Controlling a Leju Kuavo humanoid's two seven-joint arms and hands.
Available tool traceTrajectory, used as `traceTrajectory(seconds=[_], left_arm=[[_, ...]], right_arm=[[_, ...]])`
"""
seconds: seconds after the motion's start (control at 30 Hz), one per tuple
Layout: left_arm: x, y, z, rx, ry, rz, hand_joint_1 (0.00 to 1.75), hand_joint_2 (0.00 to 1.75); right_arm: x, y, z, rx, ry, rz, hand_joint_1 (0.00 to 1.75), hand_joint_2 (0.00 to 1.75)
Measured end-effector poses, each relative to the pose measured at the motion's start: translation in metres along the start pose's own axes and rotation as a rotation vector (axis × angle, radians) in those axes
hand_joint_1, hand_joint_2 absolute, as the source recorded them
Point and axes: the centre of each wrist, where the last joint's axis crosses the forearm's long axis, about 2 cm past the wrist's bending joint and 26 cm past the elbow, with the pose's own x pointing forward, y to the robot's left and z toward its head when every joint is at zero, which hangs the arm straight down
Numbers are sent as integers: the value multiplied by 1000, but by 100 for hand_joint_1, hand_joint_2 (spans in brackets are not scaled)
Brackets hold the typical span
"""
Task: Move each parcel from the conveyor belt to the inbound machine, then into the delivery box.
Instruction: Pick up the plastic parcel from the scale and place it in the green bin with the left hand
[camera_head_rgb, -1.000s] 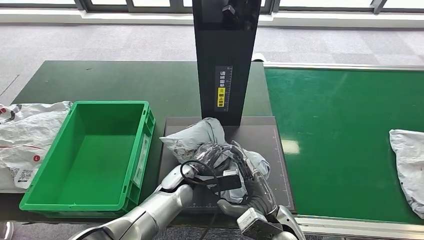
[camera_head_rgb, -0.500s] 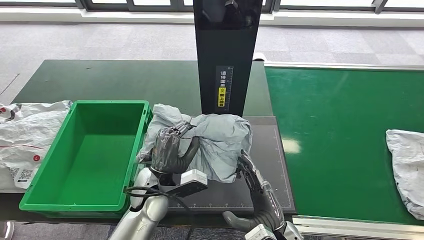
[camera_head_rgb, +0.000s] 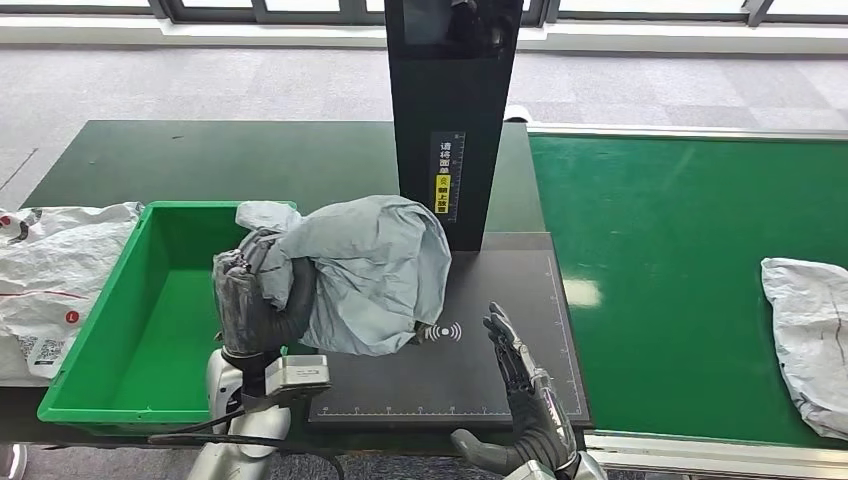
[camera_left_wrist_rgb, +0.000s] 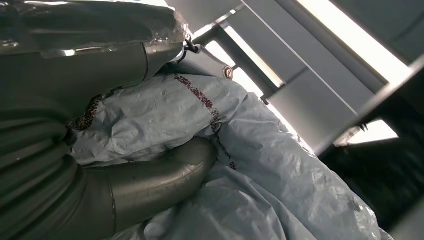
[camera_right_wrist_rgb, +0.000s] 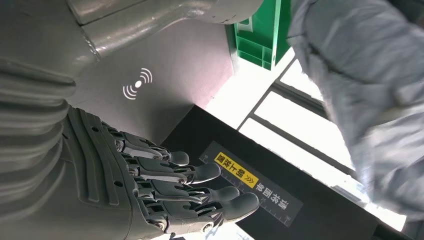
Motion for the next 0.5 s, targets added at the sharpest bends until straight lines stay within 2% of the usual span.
traceTrajectory(seconds=[0.2, 0.5], left_arm=[[-25, 20, -5, 58, 26, -51, 175, 175], [-31, 26, -6, 70, 29, -75, 175, 175]], right_arm=[[0, -1, 0, 1, 0, 1, 0, 175], [-1, -1, 1, 3, 0, 2, 0, 175]])
